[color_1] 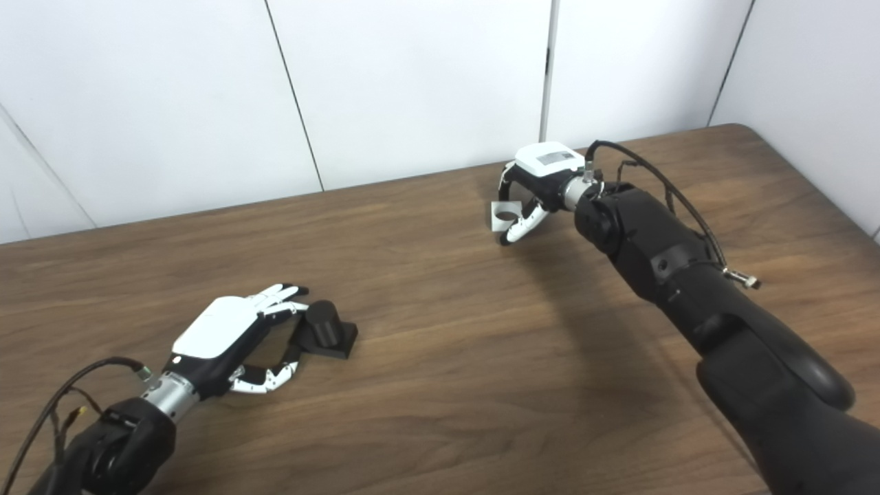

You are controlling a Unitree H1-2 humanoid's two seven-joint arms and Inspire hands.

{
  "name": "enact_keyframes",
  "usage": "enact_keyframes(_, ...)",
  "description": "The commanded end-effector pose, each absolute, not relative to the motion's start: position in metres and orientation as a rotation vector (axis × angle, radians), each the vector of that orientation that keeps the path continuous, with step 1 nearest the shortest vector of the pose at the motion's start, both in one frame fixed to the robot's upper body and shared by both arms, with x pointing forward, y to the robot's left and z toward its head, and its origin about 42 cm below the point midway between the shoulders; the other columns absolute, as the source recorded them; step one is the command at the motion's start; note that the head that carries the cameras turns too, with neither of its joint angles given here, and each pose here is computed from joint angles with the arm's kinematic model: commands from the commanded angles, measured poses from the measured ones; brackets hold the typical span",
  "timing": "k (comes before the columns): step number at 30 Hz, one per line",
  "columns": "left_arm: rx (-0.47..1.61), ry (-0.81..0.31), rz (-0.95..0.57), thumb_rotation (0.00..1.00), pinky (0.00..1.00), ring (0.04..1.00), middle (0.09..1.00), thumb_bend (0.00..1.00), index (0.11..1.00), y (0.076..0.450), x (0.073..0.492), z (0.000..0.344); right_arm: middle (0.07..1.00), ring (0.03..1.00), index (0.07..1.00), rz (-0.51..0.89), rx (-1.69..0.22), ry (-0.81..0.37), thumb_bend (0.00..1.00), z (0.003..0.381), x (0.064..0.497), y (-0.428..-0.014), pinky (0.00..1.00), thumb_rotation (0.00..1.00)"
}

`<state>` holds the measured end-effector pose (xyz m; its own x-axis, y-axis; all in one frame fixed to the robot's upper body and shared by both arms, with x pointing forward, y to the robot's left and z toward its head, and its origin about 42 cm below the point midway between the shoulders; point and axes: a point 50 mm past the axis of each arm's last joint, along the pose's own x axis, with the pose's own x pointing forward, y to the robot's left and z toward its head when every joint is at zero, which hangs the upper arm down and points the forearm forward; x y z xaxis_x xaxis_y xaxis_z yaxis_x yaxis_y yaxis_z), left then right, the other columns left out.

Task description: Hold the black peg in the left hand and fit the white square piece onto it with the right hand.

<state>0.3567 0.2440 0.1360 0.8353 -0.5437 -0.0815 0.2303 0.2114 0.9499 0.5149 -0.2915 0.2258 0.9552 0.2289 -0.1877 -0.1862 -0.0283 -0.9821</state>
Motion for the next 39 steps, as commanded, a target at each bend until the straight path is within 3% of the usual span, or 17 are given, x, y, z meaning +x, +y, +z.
enact_keyframes(1,1.34,-0.102,-0.623,0.31,0.87,0.962,0.939,0.75,0.747,0.274,0.342,0.11,0.893,0.94,0.652,0.29,-1.586,-0.108,0.75,0.259,0.524,-0.29,0.9,0.39)
enact_keyframes(12,1.349,-0.098,-0.622,0.33,0.86,0.951,0.936,0.75,0.746,0.278,0.34,0.11,0.882,0.941,0.606,0.28,-1.575,-0.104,0.73,0.258,0.521,-0.292,0.92,0.35)
enact_keyframes(14,1.344,-0.091,-0.622,0.33,0.87,0.954,0.936,0.75,0.746,0.278,0.34,0.11,0.871,0.933,0.522,0.268,-1.58,-0.111,0.57,0.256,0.52,-0.293,0.91,0.21)
enact_keyframes(17,1.342,-0.092,-0.622,0.32,0.87,0.954,0.936,0.75,0.745,0.278,0.339,0.11,0.859,0.922,0.496,0.253,-1.587,-0.126,0.52,0.255,0.52,-0.294,0.9,0.16)
enact_keyframes(24,1.344,-0.096,-0.625,0.32,0.87,0.953,0.936,0.75,0.746,0.277,0.339,0.11,0.827,0.891,0.487,0.232,-1.6,-0.182,0.52,0.253,0.518,-0.297,0.88,0.14)
enact_keyframes(39,1.324,-0.119,-0.608,0.28,0.84,0.941,0.922,0.76,0.718,0.273,0.34,0.11,0.819,0.889,0.487,0.228,-1.589,-0.181,0.52,0.254,0.517,-0.3,0.88,0.14)
